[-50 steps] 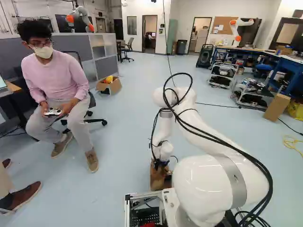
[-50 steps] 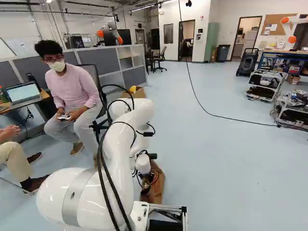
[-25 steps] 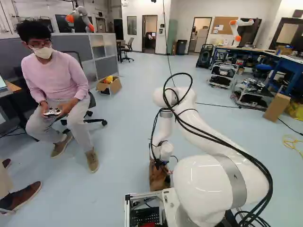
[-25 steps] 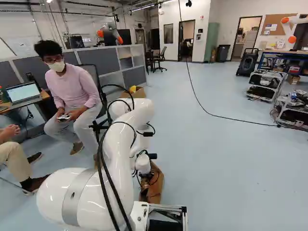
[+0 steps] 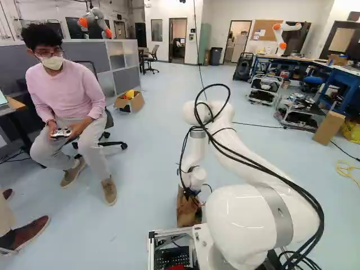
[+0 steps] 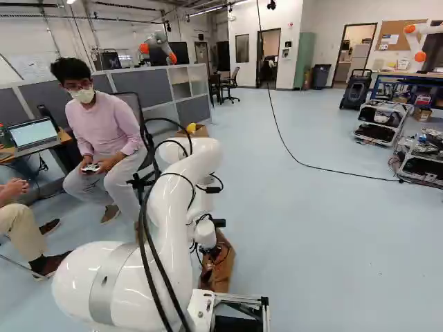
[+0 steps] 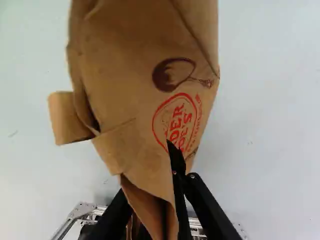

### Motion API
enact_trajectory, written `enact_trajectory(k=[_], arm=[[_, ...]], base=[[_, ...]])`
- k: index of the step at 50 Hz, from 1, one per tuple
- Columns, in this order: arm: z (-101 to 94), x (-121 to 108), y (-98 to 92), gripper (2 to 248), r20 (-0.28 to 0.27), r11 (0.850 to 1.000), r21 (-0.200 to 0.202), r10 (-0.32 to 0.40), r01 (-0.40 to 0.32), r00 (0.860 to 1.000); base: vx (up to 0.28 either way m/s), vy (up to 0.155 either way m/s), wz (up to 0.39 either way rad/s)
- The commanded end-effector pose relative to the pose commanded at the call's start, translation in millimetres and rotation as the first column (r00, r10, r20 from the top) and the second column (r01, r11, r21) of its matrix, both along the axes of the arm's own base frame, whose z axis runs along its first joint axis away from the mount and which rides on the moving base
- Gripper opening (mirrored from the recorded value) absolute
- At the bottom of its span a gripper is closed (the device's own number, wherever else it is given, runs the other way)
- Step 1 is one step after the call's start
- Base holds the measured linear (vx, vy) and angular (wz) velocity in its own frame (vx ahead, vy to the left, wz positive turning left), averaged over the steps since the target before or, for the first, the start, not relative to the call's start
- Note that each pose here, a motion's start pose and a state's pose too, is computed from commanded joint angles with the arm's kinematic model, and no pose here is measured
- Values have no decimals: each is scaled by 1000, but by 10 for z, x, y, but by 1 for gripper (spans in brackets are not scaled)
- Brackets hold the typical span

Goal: Pick up the grocery bag from the ground

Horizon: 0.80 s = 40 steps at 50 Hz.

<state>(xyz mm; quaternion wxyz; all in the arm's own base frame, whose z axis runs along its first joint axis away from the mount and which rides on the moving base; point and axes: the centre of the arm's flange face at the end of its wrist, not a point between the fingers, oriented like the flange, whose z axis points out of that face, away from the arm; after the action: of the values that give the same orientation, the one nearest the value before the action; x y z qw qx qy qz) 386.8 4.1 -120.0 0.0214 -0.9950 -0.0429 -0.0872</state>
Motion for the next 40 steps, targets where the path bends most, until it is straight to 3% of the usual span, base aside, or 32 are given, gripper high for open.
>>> enact_trajectory(k=[40], arm=[[1113,-92,1,21,45,1000,0,0,0,999]], base=[[0,0,0]])
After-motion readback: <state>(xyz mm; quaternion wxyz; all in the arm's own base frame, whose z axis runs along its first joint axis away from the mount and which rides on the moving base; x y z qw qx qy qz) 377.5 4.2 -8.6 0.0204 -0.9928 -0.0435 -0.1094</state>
